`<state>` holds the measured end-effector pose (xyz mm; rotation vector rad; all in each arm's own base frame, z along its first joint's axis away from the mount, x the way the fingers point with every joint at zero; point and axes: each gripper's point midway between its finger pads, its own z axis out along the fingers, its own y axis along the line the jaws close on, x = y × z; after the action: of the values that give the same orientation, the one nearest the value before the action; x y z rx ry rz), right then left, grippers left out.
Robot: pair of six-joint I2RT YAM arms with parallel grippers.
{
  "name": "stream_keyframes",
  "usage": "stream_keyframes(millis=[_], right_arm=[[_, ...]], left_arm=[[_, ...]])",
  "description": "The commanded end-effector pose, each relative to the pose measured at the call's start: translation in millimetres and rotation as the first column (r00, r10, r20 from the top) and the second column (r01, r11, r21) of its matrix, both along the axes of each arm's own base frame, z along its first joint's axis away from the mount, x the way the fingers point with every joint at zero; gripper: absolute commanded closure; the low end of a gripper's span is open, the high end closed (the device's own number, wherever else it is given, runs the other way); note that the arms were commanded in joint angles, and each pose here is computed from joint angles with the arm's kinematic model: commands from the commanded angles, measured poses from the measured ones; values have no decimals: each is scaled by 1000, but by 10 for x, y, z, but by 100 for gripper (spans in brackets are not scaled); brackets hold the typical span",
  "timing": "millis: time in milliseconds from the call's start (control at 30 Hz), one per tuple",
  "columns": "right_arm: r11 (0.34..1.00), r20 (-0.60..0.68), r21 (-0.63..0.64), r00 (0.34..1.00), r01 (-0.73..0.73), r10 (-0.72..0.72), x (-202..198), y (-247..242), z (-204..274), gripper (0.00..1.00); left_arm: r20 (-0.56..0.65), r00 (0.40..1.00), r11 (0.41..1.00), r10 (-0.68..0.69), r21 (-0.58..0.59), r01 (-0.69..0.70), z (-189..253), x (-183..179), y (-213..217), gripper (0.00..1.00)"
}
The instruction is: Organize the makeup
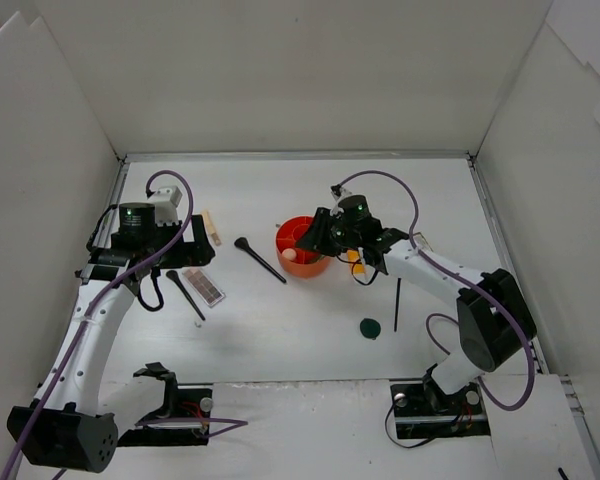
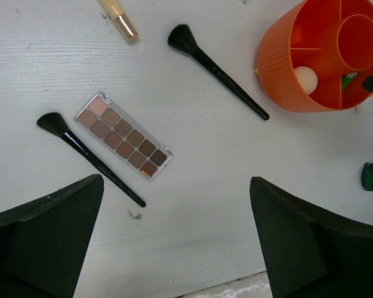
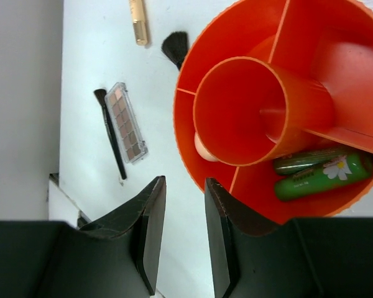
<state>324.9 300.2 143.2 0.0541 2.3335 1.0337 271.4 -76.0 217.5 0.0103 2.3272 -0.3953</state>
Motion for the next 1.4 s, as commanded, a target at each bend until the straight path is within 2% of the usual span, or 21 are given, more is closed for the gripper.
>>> stream_keyframes(millis=[0, 167, 300, 467, 633, 867, 1067, 1233, 1367], right_arm=[[1000, 118, -19, 993, 1, 1, 45, -3, 323, 71], [989, 193, -142, 981, 31, -2, -44, -246, 434, 71], [951, 257, -277, 964, 135, -62, -140, -693, 427, 71], [894, 245, -390, 961, 221, -130, -497, -1224, 245, 69], [854, 126, -466, 973, 230, -193, -899, -1562, -264, 68], [855, -37, -476, 967, 206, -253, -1298, -1672, -758, 68], [849, -101, -501, 963, 166, -248, -1444, -1693, -959, 69], [843, -71, -506, 964, 185, -255, -1402, -1694, -883, 68], [816, 31, -520, 960, 254, -279, -1278, -1807, -577, 68]], left_arm=[[74, 997, 1000, -4, -8, 5, 170, 107, -8, 0], [71, 997, 1000, -8, -9, 9, 164, 104, -14, 0], [74, 997, 1000, -8, -9, 9, 171, 104, -15, 0], [79, 997, 1000, -17, -21, 18, 192, 97, -39, 0], [84, 996, 999, -22, -26, 24, 211, 85, -50, 1], [89, 996, 999, -28, -31, 31, 225, 88, -64, 0], [91, 995, 999, -27, -33, 30, 234, 79, -63, 0], [96, 994, 997, -43, -54, 48, 248, 62, -110, 0], [108, 986, 976, -125, -166, 141, 246, -70, -375, 5]])
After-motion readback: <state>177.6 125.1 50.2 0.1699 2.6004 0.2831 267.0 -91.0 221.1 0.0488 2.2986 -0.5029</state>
